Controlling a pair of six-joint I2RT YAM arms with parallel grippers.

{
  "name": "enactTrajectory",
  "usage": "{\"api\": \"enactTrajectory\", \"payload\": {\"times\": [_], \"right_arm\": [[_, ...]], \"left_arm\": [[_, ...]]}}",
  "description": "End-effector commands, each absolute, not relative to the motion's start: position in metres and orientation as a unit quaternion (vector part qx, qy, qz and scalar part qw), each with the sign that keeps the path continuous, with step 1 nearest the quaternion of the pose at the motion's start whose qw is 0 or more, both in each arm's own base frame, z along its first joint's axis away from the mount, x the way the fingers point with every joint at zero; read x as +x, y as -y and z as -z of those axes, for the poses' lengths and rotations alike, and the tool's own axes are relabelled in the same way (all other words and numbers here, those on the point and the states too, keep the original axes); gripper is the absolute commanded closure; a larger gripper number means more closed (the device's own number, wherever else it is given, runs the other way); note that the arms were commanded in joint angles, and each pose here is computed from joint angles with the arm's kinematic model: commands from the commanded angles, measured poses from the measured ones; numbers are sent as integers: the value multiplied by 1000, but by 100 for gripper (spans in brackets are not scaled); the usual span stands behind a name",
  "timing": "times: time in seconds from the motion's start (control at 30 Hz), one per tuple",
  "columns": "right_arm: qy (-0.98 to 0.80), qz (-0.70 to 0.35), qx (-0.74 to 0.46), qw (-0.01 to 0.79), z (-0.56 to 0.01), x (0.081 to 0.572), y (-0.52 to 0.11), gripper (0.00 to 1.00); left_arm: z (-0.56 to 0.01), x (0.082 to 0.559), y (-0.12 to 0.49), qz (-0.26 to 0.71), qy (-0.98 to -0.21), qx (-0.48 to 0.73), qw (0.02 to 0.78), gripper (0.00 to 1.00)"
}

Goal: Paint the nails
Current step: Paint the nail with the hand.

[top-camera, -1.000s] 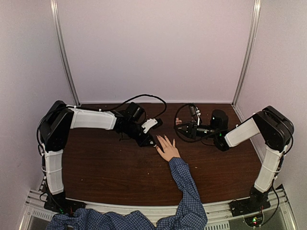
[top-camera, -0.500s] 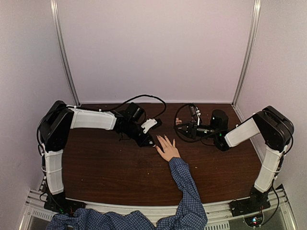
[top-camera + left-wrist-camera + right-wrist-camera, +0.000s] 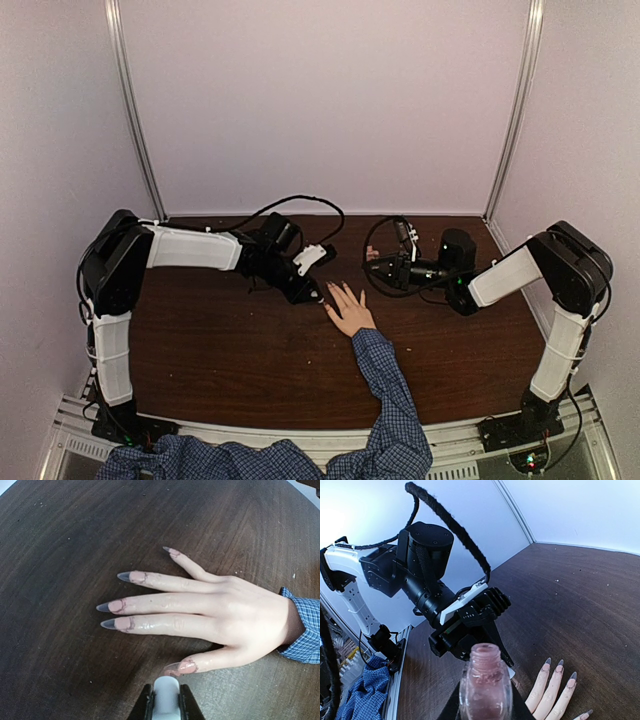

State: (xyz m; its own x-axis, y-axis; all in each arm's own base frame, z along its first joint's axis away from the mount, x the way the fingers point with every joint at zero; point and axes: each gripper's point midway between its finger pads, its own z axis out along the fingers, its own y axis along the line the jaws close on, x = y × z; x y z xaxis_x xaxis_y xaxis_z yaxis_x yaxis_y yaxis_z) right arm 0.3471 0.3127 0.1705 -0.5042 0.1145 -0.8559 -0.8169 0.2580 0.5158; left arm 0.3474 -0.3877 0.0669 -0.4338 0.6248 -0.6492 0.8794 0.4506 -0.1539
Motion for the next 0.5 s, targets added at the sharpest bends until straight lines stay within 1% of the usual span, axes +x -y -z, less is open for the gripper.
{"api": "enactTrajectory", "payload": {"times": [0.0,0.47], "right_arm": [[-661,-552,-265,433,-174,348,-311,100],[-661,-552,-266,433,-174,348,-311,100]], "left_arm": [[-84,358,390,248,-804,456,291,100],[-96,355,395,265,-794,461,295,100]]}}
